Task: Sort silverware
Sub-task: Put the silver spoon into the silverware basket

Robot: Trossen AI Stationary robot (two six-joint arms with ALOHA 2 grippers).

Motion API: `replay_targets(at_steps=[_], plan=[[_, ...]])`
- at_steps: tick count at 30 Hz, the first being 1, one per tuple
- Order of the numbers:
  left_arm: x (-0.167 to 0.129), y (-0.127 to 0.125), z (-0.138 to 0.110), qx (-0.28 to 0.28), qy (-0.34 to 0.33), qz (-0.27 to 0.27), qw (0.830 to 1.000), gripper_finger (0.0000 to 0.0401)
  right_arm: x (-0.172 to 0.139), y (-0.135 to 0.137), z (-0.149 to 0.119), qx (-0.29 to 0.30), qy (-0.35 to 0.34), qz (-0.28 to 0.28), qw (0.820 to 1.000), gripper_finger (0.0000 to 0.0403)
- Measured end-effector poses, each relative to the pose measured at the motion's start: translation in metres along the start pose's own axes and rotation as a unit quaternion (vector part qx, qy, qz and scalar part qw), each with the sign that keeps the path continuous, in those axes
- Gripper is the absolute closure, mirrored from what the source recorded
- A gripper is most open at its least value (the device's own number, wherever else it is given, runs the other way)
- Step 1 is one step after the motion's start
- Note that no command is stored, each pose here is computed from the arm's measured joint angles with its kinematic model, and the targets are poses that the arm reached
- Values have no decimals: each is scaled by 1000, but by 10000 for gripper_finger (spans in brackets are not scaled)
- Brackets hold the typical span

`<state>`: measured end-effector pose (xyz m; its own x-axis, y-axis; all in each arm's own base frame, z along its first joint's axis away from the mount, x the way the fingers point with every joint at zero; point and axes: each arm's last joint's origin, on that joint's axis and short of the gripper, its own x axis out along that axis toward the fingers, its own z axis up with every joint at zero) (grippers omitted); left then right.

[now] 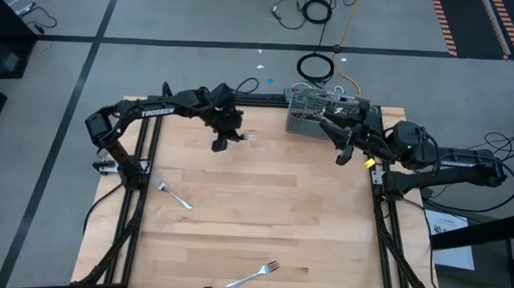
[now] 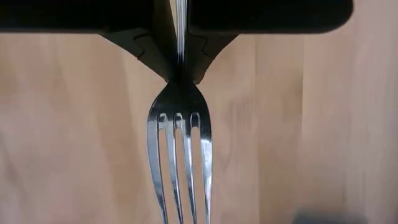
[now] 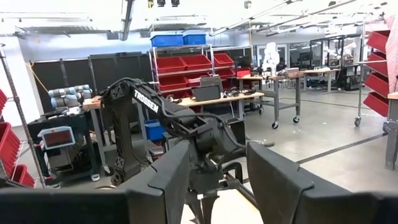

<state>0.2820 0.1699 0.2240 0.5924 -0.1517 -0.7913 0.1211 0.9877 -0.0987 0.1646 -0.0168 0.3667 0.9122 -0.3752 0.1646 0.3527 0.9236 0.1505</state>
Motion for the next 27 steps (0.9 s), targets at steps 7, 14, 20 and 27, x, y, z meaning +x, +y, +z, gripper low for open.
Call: replay_targets(at_steps=[7,14,20,27], plan=[[-15,-15,60,37,-124,-21,991,387,0,0,0,-3,0,0,1000,252],[-27,-31,110,94,-300,-23,949,387,-3,-1,3,-2,-7,0,1000,252],[-41,-34,139,87,-435,51,895,387,-10,-3,9,4,-23,-2,1000,252],[-25,-22,147,47,-490,74,867,387,-18,-6,17,17,-52,-11,998,252]])
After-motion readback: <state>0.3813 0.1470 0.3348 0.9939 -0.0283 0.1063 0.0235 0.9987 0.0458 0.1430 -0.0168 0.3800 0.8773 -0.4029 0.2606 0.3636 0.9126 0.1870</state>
